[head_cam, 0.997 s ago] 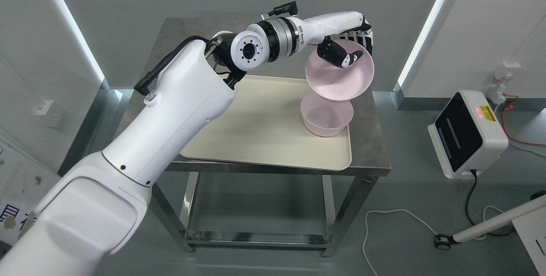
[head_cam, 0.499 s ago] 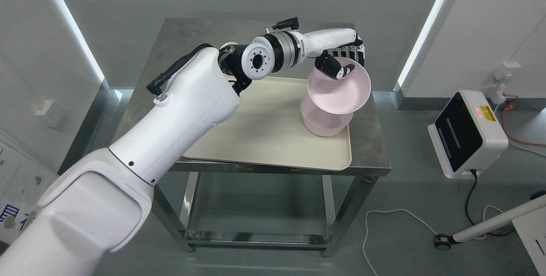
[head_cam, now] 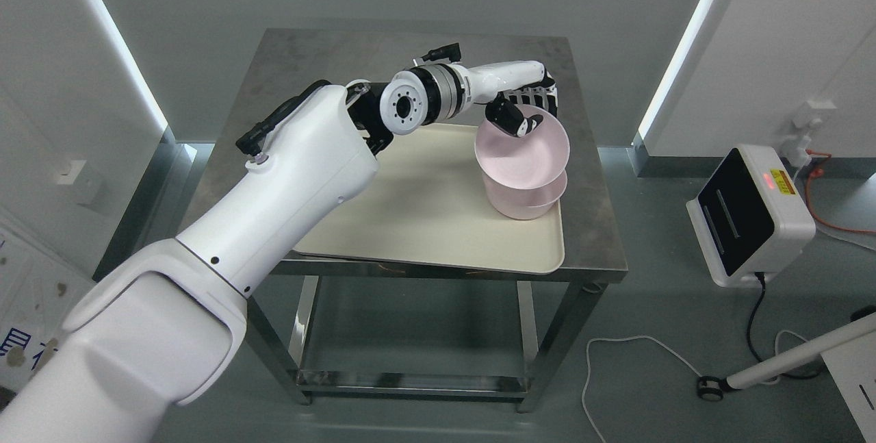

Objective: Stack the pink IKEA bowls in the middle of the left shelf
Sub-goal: 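Carry the held bowl over the other pink bowl and lower it inside, then regrip the stacked pink bowls at their rim with the left hand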

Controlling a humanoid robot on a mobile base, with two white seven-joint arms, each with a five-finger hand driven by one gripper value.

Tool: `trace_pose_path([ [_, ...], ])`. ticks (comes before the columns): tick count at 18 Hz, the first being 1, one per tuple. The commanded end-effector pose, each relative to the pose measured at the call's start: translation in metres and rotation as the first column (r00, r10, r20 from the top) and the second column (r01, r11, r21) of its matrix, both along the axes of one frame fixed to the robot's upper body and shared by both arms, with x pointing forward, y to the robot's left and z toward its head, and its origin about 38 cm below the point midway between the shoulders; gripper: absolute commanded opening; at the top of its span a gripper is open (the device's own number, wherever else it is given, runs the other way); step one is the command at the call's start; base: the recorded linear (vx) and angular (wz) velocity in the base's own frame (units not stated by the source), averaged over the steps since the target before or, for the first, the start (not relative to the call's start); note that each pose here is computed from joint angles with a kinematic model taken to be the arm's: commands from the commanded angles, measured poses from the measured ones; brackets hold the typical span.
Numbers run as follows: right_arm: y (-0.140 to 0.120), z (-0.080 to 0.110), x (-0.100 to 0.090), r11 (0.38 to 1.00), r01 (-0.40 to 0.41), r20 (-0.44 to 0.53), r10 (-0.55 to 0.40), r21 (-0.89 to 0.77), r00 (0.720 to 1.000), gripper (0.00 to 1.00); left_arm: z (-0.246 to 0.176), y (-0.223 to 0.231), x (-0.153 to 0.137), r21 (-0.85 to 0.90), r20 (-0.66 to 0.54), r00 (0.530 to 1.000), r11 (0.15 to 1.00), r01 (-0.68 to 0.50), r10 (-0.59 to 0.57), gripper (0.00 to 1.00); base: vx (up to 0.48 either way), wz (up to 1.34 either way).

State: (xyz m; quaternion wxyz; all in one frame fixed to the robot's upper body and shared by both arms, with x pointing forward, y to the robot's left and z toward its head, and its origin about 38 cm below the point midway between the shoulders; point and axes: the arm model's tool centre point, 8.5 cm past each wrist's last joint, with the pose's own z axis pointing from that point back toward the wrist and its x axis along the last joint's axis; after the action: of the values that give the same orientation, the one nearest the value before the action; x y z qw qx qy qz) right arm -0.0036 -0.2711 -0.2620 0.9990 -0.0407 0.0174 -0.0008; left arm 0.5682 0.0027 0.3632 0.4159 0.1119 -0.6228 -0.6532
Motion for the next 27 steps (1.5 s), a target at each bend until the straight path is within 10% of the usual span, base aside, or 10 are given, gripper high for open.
trace_pose_path([
  [1, -0.011, 0.001, -0.007, 1.0, 0.01, 0.005, -0.01, -0.017, 1.0, 1.0, -0.009, 0.024, 0.014, -0.006, -0.037, 0.997, 0.998, -0.068, 0.067, 0.12, 0.0, 0.0],
  [4, -0.011, 0.001, -0.007, 1.0, 0.01, 0.007, -0.01, -0.017, 1.0, 1.0, -0.008, 0.025, 0.015, -0.017, -0.042, 0.997, 0.998, -0.069, 0.068, 0.39, 0.0, 0.0],
  [9, -0.011, 0.001, -0.007, 1.0, 0.011, 0.005, -0.011, -0.017, 1.0, 1.0, 0.002, 0.03, 0.016, -0.092, -0.063, 0.996, 0.993, -0.075, 0.07, 0.55, 0.0, 0.0],
  [13, -0.011, 0.001, -0.007, 1.0, 0.011, 0.007, -0.011, -0.017, 1.0, 1.0, 0.055, 0.066, 0.006, -0.454, -0.027, 0.998, 0.889, -0.055, 0.048, 0.76, 0.0, 0.0],
  [18, -0.011, 0.001, -0.007, 1.0, 0.01, 0.005, -0.01, -0.017, 1.0, 1.0, 0.042, 0.091, -0.064, -0.685, 0.073, 0.994, 0.72, 0.111, -0.084, 0.81, 0.0, 0.0],
  [23, -0.011, 0.001, -0.007, 1.0, 0.01, 0.007, -0.01, -0.017, 1.0, 1.0, -0.046, 0.022, -0.119, -0.548, 0.009, 0.955, 0.797, 0.253, -0.297, 0.85, 0.0, 0.0],
  [27, -0.011, 0.001, -0.007, 1.0, 0.01, 0.005, -0.01, -0.017, 1.0, 1.0, -0.08, -0.002, -0.121, -0.29, -0.002, 0.982, 0.94, 0.181, -0.189, 0.85, 0.0, 0.0],
])
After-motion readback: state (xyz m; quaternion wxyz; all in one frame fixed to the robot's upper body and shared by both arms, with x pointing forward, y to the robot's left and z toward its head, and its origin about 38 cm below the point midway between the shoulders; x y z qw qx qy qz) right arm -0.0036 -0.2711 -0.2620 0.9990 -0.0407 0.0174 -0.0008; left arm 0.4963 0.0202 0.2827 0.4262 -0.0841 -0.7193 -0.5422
